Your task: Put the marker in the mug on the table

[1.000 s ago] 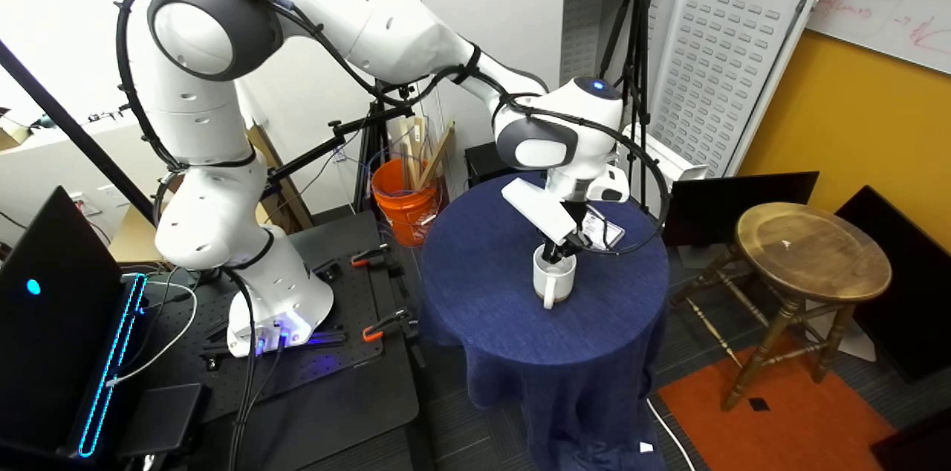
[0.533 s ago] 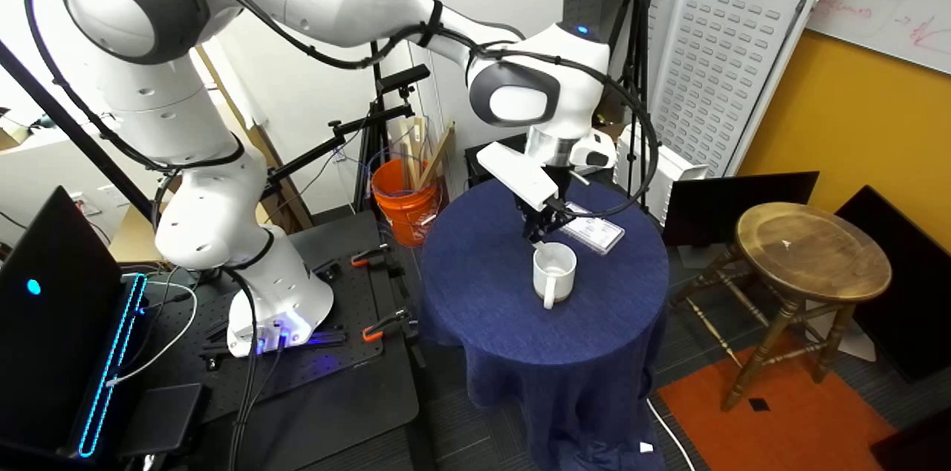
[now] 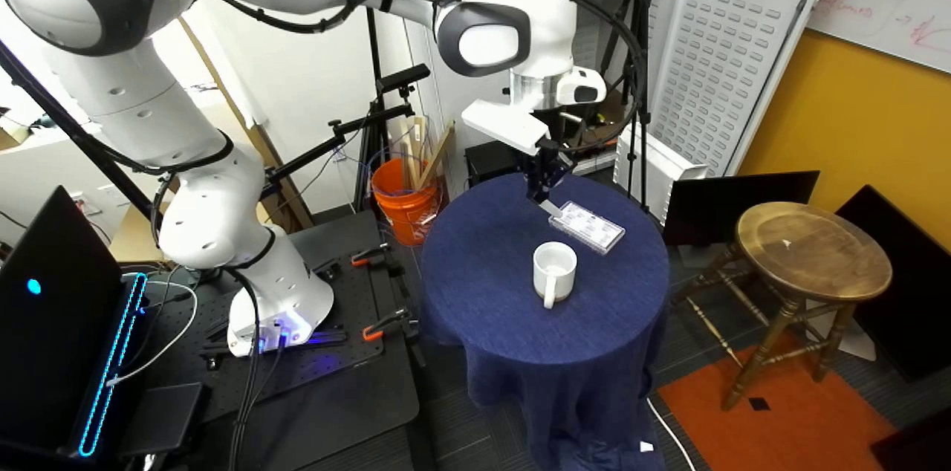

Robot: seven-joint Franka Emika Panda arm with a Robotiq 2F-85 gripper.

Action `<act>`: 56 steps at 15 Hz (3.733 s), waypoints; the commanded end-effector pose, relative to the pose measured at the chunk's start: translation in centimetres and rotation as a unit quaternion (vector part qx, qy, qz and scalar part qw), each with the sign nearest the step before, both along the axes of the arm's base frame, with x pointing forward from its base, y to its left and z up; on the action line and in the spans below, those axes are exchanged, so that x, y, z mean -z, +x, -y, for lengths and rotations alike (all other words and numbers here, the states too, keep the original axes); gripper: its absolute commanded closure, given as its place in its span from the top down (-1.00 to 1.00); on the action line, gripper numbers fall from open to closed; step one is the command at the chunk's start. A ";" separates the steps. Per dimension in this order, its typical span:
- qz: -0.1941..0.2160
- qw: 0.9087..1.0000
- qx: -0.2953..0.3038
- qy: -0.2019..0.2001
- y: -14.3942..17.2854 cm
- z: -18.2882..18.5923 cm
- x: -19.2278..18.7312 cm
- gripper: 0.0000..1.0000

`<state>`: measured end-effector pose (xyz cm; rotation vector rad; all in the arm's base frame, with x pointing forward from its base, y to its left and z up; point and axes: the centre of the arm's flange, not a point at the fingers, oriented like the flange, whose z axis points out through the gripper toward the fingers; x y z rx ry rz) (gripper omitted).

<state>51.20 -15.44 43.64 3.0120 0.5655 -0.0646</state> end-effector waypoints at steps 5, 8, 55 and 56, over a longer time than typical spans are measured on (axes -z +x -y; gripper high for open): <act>0.029 0.995 -0.097 0.022 3.3 -7.1 3.9 -0.89; 0.020 0.988 -0.149 0.033 4.2 -10.0 5.7 -0.89; 0.048 0.969 -0.208 0.120 5.8 -26.2 20.4 1.00; 0.048 0.969 -0.208 0.120 5.8 -26.2 20.4 1.00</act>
